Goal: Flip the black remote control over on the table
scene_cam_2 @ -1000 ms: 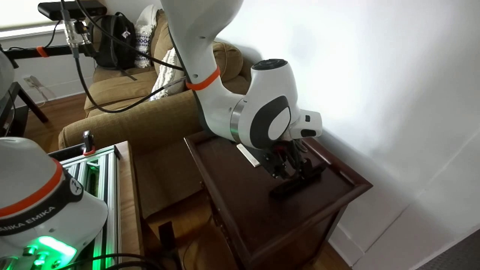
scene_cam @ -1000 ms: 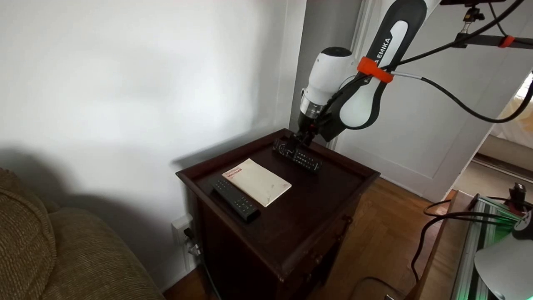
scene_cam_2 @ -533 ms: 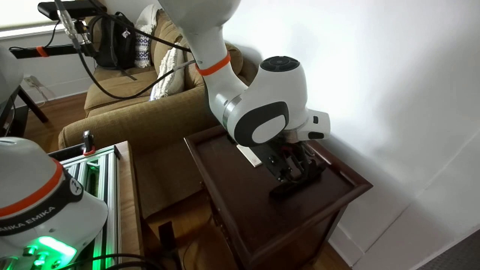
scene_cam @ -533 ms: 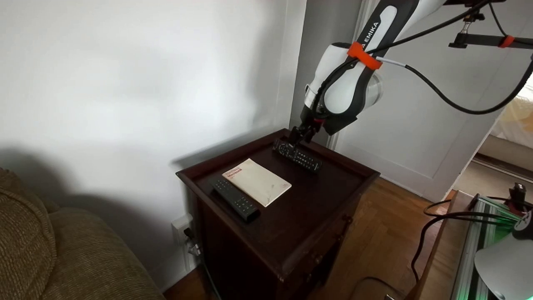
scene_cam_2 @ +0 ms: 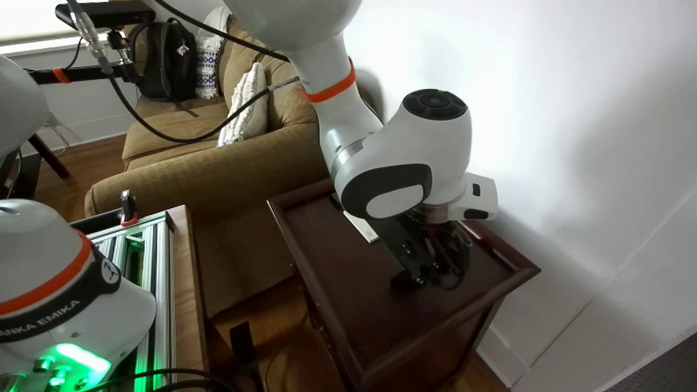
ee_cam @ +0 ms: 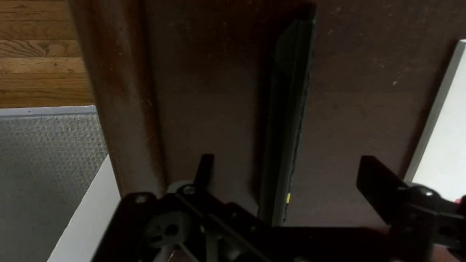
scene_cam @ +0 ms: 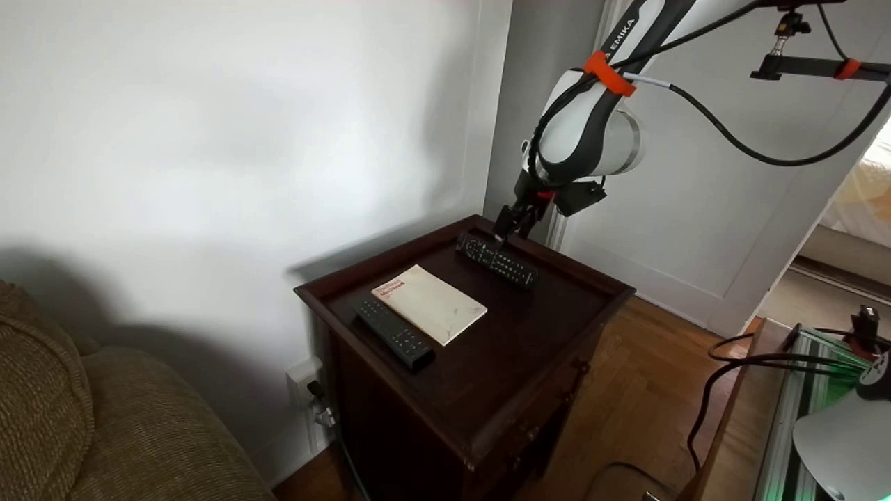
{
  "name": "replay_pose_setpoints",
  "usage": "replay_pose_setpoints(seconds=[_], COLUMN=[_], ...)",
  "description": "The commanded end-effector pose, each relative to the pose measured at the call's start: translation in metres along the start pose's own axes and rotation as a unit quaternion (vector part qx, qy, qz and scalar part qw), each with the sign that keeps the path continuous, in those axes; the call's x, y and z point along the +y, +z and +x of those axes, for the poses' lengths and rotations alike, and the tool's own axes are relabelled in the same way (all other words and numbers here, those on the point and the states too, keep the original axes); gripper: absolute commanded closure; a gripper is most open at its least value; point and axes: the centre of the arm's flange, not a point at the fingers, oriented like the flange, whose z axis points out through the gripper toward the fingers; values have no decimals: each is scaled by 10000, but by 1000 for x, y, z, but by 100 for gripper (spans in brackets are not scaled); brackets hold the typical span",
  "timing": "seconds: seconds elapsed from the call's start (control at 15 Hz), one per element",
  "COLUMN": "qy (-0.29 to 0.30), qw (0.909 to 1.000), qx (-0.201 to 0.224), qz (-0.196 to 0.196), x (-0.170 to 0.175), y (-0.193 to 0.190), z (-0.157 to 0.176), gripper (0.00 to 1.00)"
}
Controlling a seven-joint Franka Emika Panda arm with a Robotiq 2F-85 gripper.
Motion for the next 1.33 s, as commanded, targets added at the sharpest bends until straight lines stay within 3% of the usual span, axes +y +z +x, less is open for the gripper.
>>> replay_pose_setpoints(seconds=[0.0, 0.13, 0.53, 0.6, 0.67, 1.27], qy=[-25, -68, -115, -123, -134, -369], qw=[9994, 9989, 9976, 9974, 9972, 9955], qx=[-209, -252, -385, -400, -426, -711], qz=[273, 388, 568, 588, 602, 505], x=[13, 14, 14, 15, 14, -15], y=[9, 15, 37, 39, 42, 46], z=[6, 10, 22, 23, 25, 45], gripper=[0, 4, 0, 5, 25, 92])
